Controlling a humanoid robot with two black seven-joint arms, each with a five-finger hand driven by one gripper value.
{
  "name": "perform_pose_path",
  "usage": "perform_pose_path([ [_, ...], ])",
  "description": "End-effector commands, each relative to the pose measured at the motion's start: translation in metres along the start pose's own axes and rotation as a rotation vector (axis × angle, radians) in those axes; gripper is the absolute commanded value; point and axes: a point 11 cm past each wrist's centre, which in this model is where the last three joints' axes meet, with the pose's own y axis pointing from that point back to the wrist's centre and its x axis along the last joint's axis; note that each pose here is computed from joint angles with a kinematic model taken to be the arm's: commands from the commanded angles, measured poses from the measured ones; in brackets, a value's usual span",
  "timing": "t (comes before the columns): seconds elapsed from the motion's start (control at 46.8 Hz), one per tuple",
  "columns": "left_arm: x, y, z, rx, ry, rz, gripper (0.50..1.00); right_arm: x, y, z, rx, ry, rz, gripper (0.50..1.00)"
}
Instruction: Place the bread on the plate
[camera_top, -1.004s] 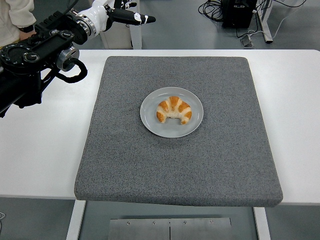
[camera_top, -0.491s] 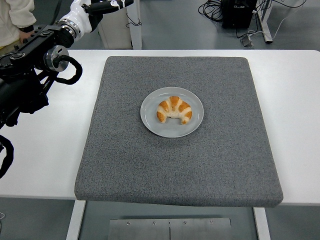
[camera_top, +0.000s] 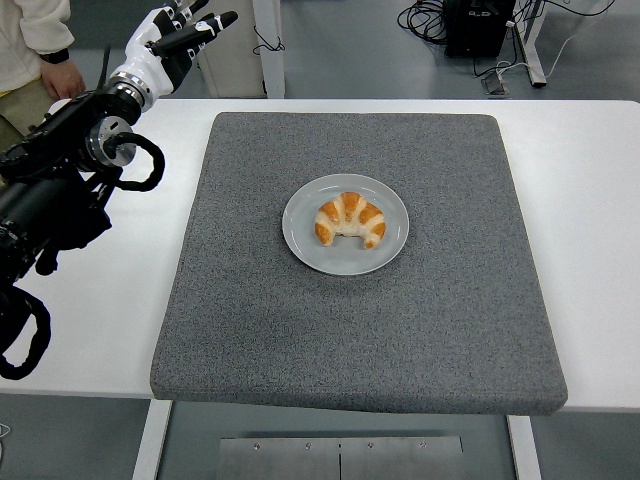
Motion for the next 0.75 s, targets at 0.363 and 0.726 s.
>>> perform_pose_path([
  [0.363,0.007,0.001,-0.012,0.012,0.041,0.052,0.972,-0.006,0.000,-0.001,0.002,-0.014,-0.020,1.000],
  [0.726,0.028,0.009,-0.023,0.028,0.042,0.100,0.971,-0.005,0.000,0.000,0.001,-0.006,-0.014,1.000],
])
